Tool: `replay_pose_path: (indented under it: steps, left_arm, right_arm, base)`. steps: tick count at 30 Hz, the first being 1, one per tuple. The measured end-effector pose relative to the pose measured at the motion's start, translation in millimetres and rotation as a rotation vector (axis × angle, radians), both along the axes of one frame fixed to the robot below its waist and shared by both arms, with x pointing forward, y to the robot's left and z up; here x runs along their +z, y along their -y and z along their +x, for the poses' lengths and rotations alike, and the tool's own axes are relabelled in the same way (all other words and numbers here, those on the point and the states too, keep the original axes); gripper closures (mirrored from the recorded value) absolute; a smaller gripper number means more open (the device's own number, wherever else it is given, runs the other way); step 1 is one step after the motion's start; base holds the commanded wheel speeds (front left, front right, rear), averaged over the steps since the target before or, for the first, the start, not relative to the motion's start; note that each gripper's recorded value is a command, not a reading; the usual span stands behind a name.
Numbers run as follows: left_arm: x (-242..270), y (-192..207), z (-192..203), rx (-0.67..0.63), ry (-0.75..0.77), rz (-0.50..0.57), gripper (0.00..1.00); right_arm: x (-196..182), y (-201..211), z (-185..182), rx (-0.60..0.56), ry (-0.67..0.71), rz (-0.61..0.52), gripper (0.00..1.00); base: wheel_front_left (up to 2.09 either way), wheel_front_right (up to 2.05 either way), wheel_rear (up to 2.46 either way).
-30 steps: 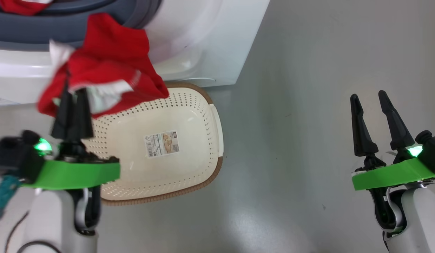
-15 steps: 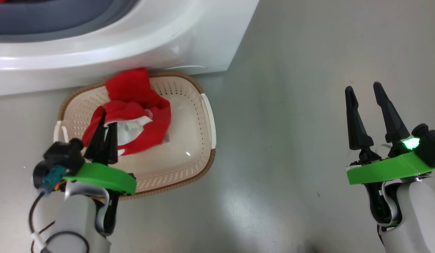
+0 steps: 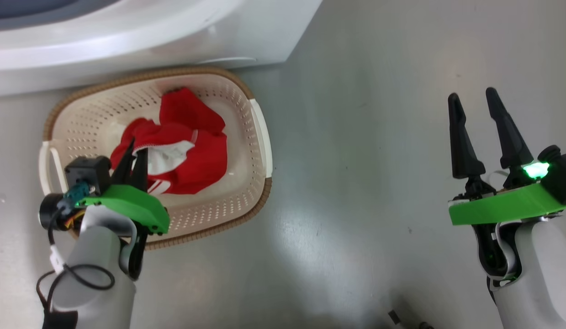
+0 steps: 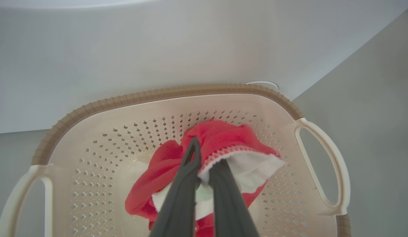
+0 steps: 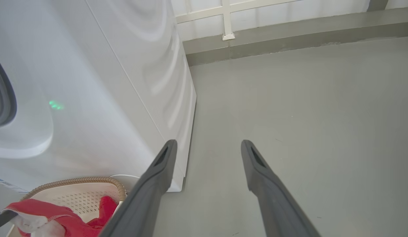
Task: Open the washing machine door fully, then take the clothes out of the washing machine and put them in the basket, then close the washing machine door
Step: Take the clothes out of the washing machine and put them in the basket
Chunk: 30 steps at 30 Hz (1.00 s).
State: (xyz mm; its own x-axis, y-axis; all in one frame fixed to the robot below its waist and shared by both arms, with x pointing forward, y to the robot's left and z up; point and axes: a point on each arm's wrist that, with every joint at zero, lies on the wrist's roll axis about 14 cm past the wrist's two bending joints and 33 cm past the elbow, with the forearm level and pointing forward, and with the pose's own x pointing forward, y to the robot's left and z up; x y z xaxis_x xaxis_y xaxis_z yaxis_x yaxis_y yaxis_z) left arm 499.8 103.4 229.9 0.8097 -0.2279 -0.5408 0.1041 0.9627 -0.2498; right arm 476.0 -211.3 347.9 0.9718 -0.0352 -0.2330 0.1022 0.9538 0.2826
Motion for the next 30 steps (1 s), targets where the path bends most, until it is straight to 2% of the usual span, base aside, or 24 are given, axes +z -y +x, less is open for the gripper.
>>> replay_pose_path:
  steps: [6,7,8,9,11,13,14,30]
  left_arm:
    - [-26,-1,-3,-0.015,-0.073,0.017,1.00]
    - [-29,-1,-4,-0.015,-0.080,0.018,0.95]
    - [-31,-1,-4,-0.015,-0.086,0.018,0.84]
    - [-33,0,-4,-0.016,-0.093,0.018,0.69]
    - [-34,0,-3,-0.015,-0.092,0.017,0.51]
    - [-33,0,-2,-0.013,-0.091,0.017,0.07]
    - [-32,-1,-2,-0.011,-0.090,0.017,0.00]
    - [7,-8,19,0.054,0.012,-0.011,0.00]
  right_arm:
    - [-14,2,-1,-0.003,-0.030,-0.004,0.00]
    - [-16,2,-1,-0.004,-0.034,-0.004,0.00]
    - [-18,2,-1,-0.004,-0.037,-0.005,0.00]
    - [-19,2,-1,-0.004,-0.040,-0.005,0.00]
    - [-20,2,-1,-0.004,-0.042,-0.005,0.00]
    - [-20,2,-1,-0.004,-0.041,-0.005,0.00]
    - [-19,2,-1,-0.004,-0.040,-0.004,0.00]
    - [3,-2,5,0.007,0.014,0.000,0.00]
  base:
    - [0.00,0.00,0.00]
    - [0.00,0.00,0.00]
    - [0.00,0.00,0.00]
    - [0.00,0.00,0.00]
    - [0.00,0.00,0.00]
    - [0.00,0.00,0.00]
    - [0.00,0.00,0.00]
    - [0.00,0.00,0.00]
